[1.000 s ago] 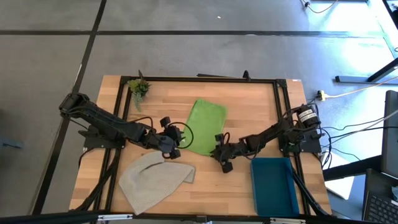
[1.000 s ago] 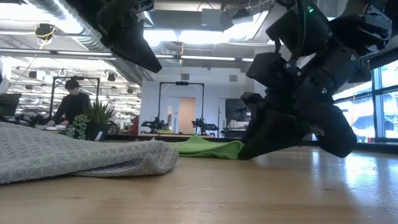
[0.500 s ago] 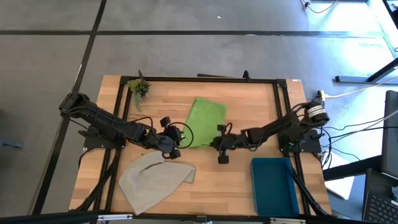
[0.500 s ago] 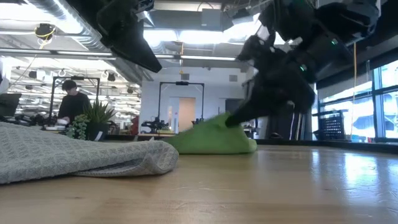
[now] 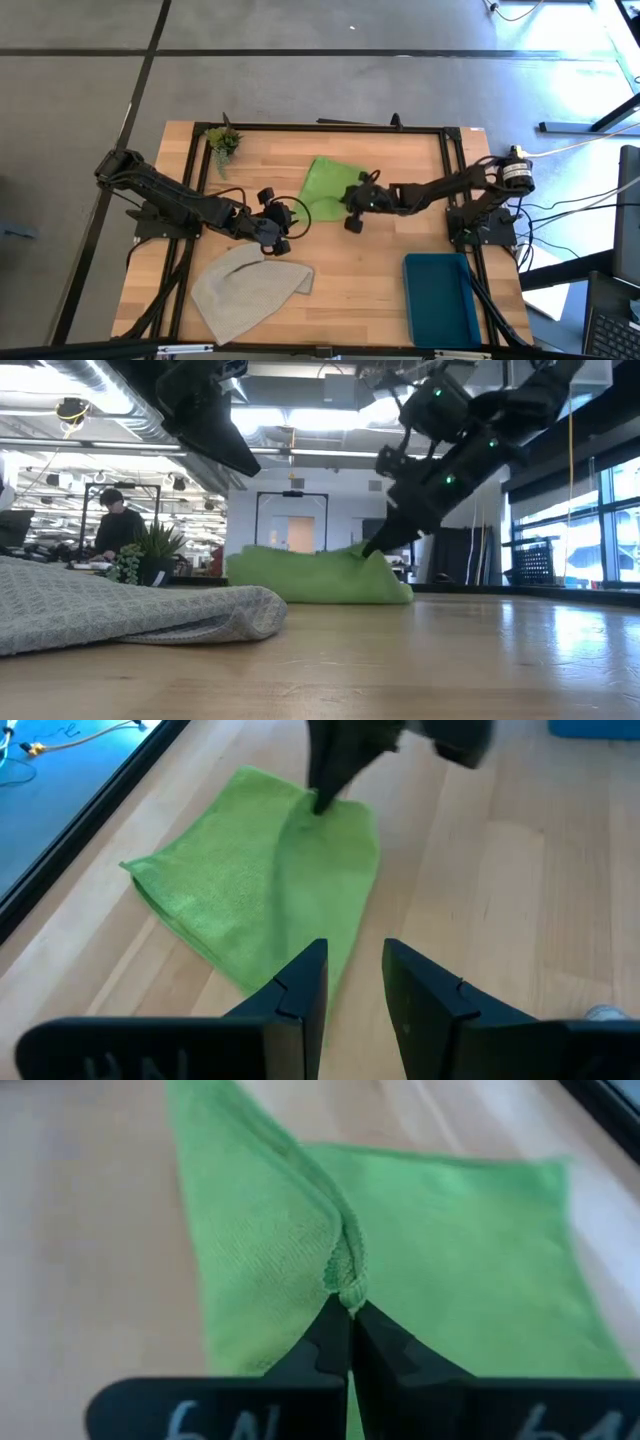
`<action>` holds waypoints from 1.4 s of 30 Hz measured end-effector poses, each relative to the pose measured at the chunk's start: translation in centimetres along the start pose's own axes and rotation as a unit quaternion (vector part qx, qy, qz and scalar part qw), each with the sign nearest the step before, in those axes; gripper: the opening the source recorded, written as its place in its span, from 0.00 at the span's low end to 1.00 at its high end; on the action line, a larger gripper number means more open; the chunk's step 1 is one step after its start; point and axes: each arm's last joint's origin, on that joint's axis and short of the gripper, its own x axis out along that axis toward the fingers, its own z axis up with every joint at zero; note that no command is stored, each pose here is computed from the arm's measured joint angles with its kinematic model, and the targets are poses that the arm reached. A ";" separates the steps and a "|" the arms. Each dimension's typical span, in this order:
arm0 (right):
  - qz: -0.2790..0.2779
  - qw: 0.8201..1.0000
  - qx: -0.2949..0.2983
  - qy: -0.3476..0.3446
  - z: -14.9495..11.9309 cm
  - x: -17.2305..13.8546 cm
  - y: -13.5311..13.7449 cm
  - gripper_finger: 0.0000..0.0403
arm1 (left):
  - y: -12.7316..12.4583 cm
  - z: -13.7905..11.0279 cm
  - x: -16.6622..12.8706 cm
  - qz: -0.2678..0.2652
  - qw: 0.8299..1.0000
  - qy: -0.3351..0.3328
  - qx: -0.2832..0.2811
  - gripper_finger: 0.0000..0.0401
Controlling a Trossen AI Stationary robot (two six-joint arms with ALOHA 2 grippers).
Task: Roll microfiber towels into tight, uniform cylinder then place into a basket
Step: Roll the green microfiber cloth
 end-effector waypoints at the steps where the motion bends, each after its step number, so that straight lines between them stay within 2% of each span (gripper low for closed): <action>1: -0.012 1.000 0.001 0.005 -0.1 0.0 -0.3 0.01 | 0.0 0.0 0.0 0.000 1.000 0.000 0.000 0.23; 10: -0.085 0.996 0.014 0.028 -0.6 -0.1 -0.9 0.01 | 0.0 0.0 0.0 0.000 1.000 0.001 0.001 0.23; 14: -0.137 0.990 0.005 0.035 -0.7 -0.6 -0.9 0.01 | 0.0 0.0 0.0 0.001 1.000 0.002 0.001 0.23; 23: -0.213 0.976 0.012 0.050 -1.1 -1.7 -1.0 0.01 | 0.1 -0.1 0.0 0.002 1.000 0.005 0.003 0.23; 30: -0.237 0.968 0.030 0.069 -1.7 -1.9 -1.2 0.01 | 0.1 -0.1 0.0 0.002 1.000 0.005 0.003 0.23; 38: -0.238 0.968 0.032 0.069 -1.7 -1.9 -1.3 0.01 | 0.1 -0.1 0.0 0.002 1.000 0.005 0.003 0.23; 42: -0.221 0.972 0.034 0.074 -1.7 -1.8 -1.2 0.05 | 0.1 -0.1 0.0 0.002 1.000 0.005 0.003 0.23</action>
